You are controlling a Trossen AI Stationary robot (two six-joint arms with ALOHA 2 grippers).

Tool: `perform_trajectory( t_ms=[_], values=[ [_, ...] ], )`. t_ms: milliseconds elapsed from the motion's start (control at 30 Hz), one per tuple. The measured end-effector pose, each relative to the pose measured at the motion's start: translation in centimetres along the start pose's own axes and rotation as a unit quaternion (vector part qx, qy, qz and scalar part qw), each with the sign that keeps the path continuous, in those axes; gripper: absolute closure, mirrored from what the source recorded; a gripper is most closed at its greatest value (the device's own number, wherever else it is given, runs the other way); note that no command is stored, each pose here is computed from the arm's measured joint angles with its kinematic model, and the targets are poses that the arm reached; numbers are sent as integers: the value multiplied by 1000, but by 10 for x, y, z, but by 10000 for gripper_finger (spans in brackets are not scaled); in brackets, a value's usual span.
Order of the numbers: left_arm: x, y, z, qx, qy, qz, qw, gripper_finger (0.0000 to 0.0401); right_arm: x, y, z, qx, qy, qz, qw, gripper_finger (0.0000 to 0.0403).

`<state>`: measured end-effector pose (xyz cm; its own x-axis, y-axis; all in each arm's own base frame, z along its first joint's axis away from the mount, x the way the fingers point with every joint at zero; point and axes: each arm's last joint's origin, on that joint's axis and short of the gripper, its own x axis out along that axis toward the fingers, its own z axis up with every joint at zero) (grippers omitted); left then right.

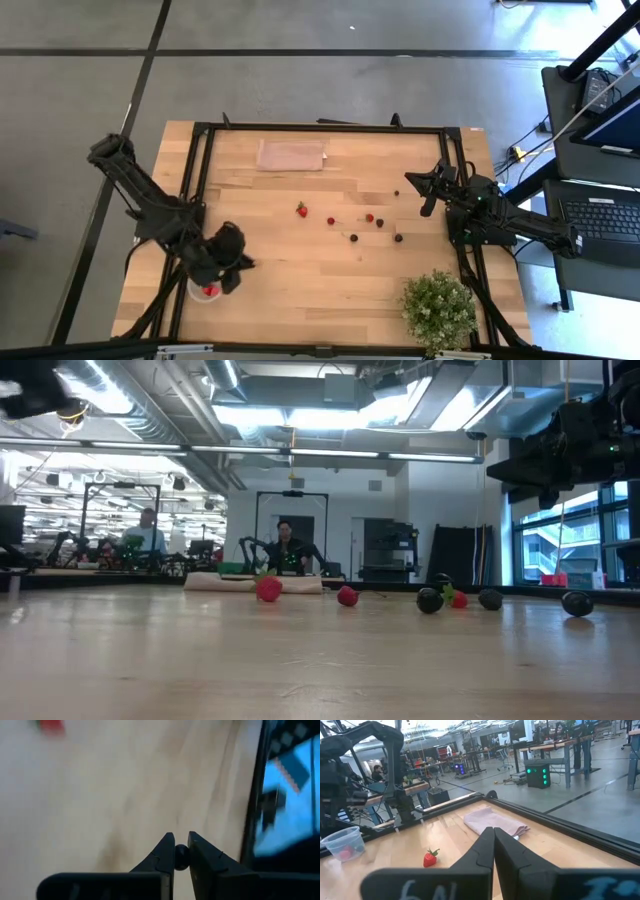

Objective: Pick and placing Produce into tupperware
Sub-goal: Put the bottom blueberry into the transparent bin, then put the left strawberry into the transparent bin

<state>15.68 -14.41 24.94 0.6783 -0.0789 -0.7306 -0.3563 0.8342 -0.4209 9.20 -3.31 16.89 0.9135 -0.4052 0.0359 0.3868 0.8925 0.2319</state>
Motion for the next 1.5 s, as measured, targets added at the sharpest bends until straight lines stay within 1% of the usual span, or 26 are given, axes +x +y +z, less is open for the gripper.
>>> perform_trajectory(
  t_ms=[67, 167, 300, 367, 467, 567, 833, 1100, 1500],
  values=[
    [-4, 1, -12, -28, 56, -1, 998, 372, 0, 0, 0, 0, 0, 0, 1000, 389],
    [-11, -1, -28, -65, 128, -4, 990, 374, 0, 0, 0, -2, 0, 0, 1000, 389],
    [-21, -4, -46, -110, 189, -5, 976, 374, 0, 0, 0, -3, 0, 0, 1000, 389],
    [-26, -1, -54, -126, 210, 16, 970, 374, 0, 0, 0, -6, 0, 0, 1000, 389],
    [-29, 7, -63, -144, 236, 80, 958, 373, 0, 0, 0, -14, 0, 0, 1000, 389],
    [-29, 12, -67, -154, 238, 118, 952, 364, 0, 0, 0, -15, 0, -1, 1000, 389],
    [-22, 12, -66, -150, 233, 131, 952, 364, 0, 0, 0, -16, 0, -1, 1000, 389],
    [-21, 11, -64, -156, 231, 130, 951, 314, 0, 0, 0, -17, 0, -1, 1000, 389],
    [-20, 11, -63, -158, 231, 126, 952, 258, 0, 0, 0, -17, 0, -1, 1000, 389]
  ],
)
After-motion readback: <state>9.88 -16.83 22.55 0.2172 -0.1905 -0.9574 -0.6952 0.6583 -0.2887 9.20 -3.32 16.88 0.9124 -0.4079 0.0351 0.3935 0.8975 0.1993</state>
